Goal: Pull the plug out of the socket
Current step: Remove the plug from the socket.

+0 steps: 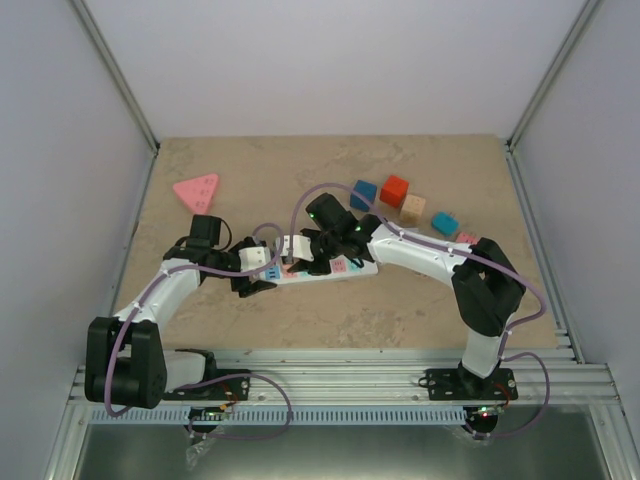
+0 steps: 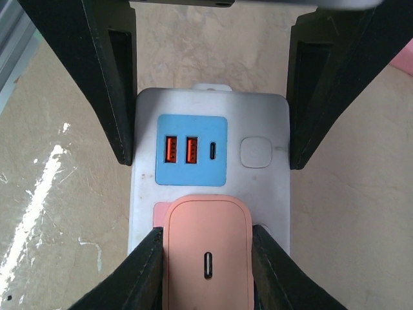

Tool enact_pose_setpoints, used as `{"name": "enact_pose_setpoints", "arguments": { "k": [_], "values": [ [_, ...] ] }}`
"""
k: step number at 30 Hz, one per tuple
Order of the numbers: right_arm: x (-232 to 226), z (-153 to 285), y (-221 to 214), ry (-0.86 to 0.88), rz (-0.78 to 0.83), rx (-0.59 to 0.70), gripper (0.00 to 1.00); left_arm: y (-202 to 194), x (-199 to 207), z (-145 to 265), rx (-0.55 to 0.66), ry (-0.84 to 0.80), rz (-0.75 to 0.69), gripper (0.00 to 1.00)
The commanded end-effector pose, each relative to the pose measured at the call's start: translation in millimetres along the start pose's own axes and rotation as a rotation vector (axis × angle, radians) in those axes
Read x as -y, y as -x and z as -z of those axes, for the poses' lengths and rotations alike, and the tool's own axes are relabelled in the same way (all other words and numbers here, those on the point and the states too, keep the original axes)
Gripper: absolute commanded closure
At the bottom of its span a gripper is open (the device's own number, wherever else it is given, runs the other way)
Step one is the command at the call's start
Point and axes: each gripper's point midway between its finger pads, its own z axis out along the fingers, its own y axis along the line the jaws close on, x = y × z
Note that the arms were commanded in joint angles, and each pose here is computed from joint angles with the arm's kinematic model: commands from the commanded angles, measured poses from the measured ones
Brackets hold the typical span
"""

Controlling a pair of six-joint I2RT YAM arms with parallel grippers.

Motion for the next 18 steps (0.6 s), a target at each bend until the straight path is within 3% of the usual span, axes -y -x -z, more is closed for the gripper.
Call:
{"name": "enact_pose_setpoints", "arguments": {
  "k": [1,18],
  "values": [
    [0.6,4.5,24.9,-0.007,0.032,0.049,0.94,5.5,-7.9,3.0,0.025,0.036,-0.034,1.0],
    [-4.7,28.7,13.0,0.071,0.01,0.173,0.94,6.8,-11.1,6.3,0.041,0.05,-0.027,1.0]
  ]
}}
